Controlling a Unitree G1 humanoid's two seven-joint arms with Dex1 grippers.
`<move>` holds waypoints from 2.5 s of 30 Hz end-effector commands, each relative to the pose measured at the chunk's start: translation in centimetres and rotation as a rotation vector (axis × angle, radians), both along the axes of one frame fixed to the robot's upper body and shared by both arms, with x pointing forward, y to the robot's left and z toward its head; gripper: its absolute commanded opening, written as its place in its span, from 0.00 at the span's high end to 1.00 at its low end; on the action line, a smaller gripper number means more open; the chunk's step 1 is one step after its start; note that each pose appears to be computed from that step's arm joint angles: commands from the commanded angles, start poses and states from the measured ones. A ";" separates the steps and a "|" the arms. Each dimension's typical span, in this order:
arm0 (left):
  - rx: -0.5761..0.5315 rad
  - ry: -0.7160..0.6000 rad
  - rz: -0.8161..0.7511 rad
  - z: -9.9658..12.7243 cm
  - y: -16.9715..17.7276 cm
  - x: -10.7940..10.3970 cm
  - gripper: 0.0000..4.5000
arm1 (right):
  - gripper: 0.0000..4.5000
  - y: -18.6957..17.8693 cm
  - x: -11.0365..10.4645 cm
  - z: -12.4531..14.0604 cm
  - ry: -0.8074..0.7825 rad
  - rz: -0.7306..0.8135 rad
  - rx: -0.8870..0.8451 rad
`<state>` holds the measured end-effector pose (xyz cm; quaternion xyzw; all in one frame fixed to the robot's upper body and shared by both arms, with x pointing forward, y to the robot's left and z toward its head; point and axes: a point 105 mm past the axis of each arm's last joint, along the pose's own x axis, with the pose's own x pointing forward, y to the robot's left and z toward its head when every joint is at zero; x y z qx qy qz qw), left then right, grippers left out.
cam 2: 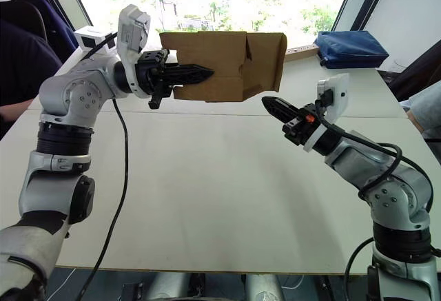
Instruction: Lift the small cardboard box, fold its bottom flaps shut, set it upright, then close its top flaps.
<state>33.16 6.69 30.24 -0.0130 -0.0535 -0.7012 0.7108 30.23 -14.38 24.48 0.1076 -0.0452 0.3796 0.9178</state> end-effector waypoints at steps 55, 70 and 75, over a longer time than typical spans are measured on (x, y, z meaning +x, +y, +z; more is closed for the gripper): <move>-0.033 -0.060 -0.087 2.0 0.4 -2.1 1.00 | 1.00 -7.8 1.0 6.8 -0.179 -0.213 0.151; -0.034 -0.049 -0.069 1.9 0.3 -2.2 1.00 | 1.00 -1.7 1.4 4.7 -0.138 0.032 0.205; -0.048 -0.046 -0.047 2.1 0.3 -1.6 1.00 | 1.00 -0.4 -0.3 4.9 -0.120 0.116 0.273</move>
